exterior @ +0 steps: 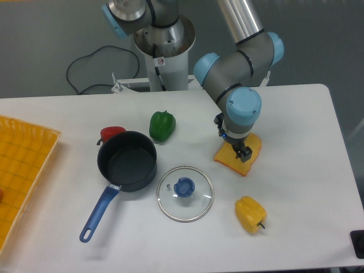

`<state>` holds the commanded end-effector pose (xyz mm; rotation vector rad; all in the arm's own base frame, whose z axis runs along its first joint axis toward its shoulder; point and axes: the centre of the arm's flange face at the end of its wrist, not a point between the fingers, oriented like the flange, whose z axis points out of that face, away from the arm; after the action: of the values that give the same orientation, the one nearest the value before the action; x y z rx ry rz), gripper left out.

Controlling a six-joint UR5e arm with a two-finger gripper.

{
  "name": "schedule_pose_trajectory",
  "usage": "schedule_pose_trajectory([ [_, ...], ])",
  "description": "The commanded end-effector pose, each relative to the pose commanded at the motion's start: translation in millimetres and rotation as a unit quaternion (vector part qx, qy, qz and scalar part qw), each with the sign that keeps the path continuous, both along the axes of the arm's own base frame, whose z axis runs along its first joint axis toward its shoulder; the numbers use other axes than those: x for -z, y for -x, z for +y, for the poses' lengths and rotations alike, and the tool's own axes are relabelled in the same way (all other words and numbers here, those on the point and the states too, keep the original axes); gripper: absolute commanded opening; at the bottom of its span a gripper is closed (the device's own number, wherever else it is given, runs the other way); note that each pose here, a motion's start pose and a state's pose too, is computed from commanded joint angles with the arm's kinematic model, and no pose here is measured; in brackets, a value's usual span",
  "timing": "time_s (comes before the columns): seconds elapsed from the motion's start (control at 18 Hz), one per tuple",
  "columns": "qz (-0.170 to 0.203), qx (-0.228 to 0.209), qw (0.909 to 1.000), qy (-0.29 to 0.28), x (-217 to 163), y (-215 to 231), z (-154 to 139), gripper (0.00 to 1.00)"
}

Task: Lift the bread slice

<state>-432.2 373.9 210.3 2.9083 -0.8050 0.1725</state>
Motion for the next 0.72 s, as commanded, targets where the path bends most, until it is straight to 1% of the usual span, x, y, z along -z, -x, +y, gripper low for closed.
schedule_pose_trajectory([
  [0.33, 0.000, 0.001, 1.0000, -0.003, 0, 0, 2, 1.00],
  [0.56, 0.013, 0.000, 0.9999, -0.010, 1, 7, 3, 1.00],
  [0.72, 0.012, 0.013, 0.9998, -0.011, 8, 11, 2, 1.00],
])
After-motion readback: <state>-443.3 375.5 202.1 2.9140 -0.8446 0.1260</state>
